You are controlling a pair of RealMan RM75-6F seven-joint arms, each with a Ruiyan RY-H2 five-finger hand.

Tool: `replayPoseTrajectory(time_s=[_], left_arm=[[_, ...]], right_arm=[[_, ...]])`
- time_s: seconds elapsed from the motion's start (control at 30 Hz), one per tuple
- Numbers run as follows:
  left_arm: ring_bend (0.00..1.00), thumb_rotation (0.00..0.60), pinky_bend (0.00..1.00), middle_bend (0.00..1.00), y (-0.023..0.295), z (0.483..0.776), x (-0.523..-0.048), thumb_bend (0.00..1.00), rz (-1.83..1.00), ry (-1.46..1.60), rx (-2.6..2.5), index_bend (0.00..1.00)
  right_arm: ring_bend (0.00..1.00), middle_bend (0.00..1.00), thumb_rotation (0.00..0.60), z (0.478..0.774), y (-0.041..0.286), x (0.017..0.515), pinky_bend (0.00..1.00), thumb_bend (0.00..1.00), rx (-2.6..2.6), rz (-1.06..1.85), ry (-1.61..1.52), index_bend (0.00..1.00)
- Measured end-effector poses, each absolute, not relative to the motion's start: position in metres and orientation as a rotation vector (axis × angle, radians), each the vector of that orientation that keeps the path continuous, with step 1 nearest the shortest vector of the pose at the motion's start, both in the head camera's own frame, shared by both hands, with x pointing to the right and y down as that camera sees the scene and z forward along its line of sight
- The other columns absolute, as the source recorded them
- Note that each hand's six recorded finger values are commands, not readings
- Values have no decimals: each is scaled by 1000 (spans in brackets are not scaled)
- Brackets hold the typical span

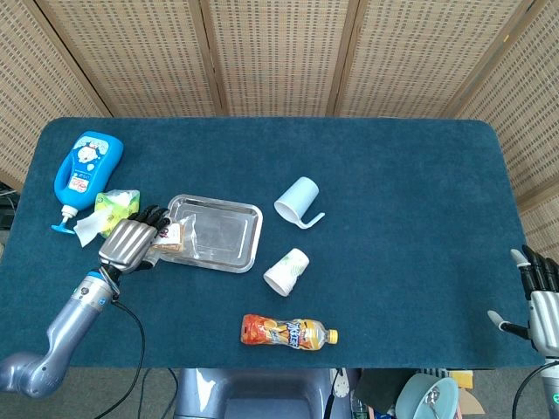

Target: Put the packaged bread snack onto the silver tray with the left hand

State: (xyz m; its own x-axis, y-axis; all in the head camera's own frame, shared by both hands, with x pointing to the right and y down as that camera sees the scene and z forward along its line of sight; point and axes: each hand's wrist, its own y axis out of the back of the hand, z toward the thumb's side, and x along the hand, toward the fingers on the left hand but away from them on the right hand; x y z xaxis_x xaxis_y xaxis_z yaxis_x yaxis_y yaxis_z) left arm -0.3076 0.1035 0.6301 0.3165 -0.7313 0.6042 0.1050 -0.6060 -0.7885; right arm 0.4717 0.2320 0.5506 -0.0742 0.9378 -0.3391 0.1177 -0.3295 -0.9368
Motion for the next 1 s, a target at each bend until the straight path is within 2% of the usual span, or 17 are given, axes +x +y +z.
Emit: replayPoseTrajectory(time_s=[0.53, 0.63, 0.7, 0.77, 0.83, 0.93, 1.0], left_arm=[[102, 600, 224, 134, 84, 645, -297, 504, -1353, 564, -1814, 345], [89, 600, 205, 110, 81, 651, -292, 501, -1351, 553, -1820, 344], [41, 600, 154, 57, 80, 654, -290, 466, -1351, 548, -1823, 325], [0, 600, 59, 5, 80, 656, -288, 386, -1355, 542, -1822, 252], [0, 600, 8, 0, 80, 656, -288, 299, -1359, 533, -1817, 157], [0, 600, 0, 0, 79, 655, -288, 196, -1372, 529, -1804, 18], [0, 600, 0, 0, 78, 654, -289, 168, -1379, 531, -1795, 0]], right_arm=[[0, 0, 600, 555, 231, 473, 0, 85, -1505, 1483, -1179, 0], [0, 0, 600, 557, 233, 476, 0, 86, -1504, 1488, -1183, 0], [0, 0, 600, 557, 233, 478, 0, 85, -1506, 1488, -1186, 0], [0, 0, 600, 557, 233, 479, 0, 85, -1504, 1489, -1188, 0], [0, 0, 600, 557, 233, 481, 0, 86, -1502, 1492, -1194, 0], [0, 0, 600, 557, 235, 483, 0, 86, -1499, 1494, -1201, 0], [0, 0, 600, 556, 235, 483, 0, 85, -1497, 1493, -1203, 0]])
